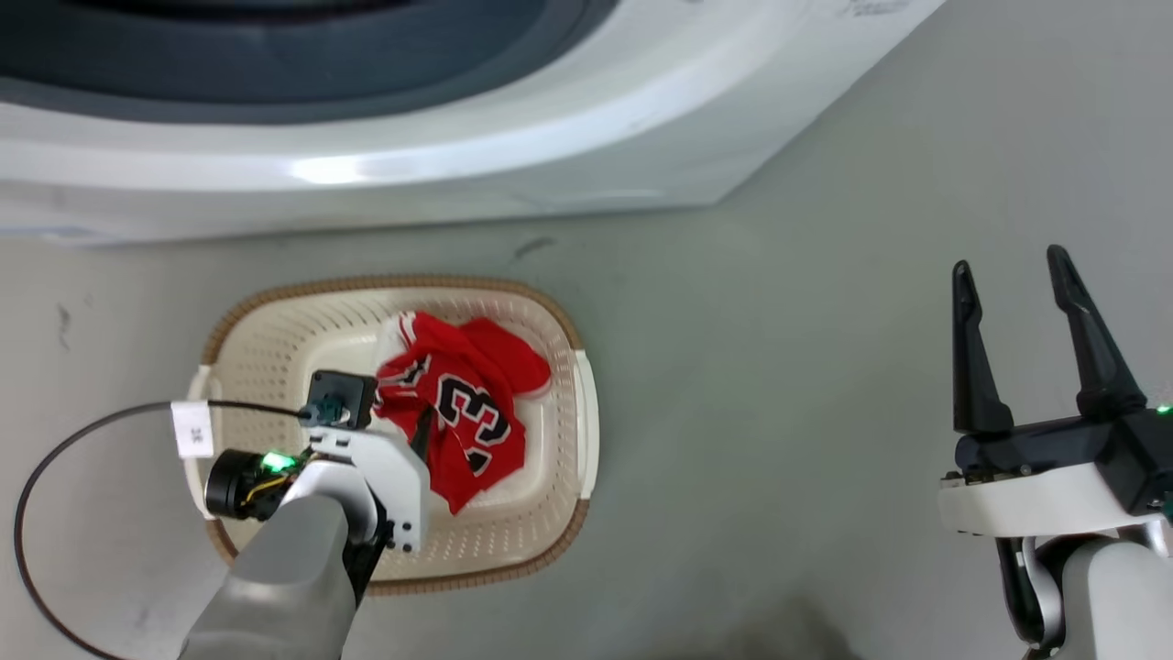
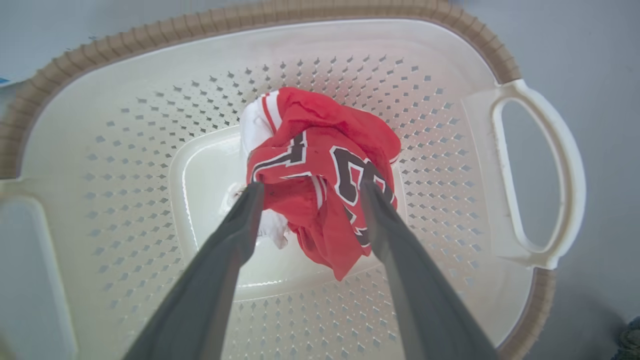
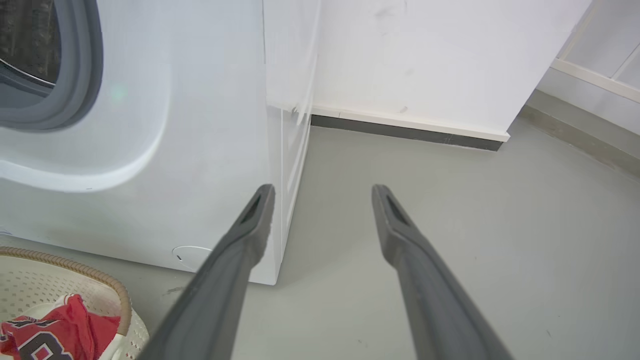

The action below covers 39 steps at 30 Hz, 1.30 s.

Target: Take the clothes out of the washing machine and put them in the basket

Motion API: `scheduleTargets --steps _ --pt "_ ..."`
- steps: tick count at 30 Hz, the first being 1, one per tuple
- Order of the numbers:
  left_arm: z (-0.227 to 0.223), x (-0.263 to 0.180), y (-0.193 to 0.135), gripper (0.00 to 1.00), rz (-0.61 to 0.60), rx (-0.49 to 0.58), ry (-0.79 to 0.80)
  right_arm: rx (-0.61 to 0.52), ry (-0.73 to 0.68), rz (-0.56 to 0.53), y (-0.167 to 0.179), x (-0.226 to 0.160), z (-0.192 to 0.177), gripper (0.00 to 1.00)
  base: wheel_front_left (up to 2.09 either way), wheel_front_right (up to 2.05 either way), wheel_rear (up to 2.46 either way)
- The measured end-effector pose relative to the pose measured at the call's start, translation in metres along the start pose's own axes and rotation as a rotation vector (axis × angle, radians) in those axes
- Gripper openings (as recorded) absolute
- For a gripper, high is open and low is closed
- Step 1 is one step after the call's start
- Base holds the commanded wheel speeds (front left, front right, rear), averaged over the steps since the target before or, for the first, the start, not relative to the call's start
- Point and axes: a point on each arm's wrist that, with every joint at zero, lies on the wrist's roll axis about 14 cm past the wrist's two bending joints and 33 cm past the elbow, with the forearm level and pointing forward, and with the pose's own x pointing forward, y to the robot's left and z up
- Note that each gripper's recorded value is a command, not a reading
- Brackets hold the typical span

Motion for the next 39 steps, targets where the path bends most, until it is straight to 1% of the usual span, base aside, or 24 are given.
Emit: scheduleTargets --steps 4,14,19,24,28,32,35,39 --pt "0.019 -0.021 0.005 1.00 0.011 0.014 -0.069 0.006 -0.051 0.005 0.002 -0.006 0.022 1.00 0.00 0.00 0.00" --pt "0.075 -0.075 0.008 1.00 0.026 0.026 -0.328 0.013 -0.146 0.010 0.004 -0.024 0.062 1.00 0.00 0.00 0.00" --pt "0.104 -0.099 -0.003 1.00 0.014 0.062 -0.462 0.018 -0.149 -0.005 -0.001 -0.035 0.066 1.00 0.00 0.00 0.00" --pt "0.159 -0.128 -0.007 1.00 0.027 0.067 -0.667 0.031 -0.163 -0.019 -0.005 -0.043 0.072 1.00 0.00 0.00 0.00" --pt "0.186 -0.146 -0.012 1.00 0.014 0.084 -0.772 0.035 -0.164 -0.031 -0.009 -0.049 0.073 1.00 0.00 0.00 0.00" --pt "0.211 -0.151 -0.011 1.00 0.005 0.119 -0.837 0.045 -0.151 -0.055 -0.016 -0.054 0.069 1.00 0.00 0.00 0.00" --pt "0.238 -0.148 -0.009 1.00 -0.006 0.155 -0.877 0.044 -0.131 -0.072 -0.022 -0.055 0.062 1.00 0.00 0.00 0.00" --pt "0.272 -0.126 -0.005 1.00 -0.023 0.203 -0.838 0.049 -0.100 -0.089 -0.027 -0.053 0.052 1.00 0.00 0.00 0.00"
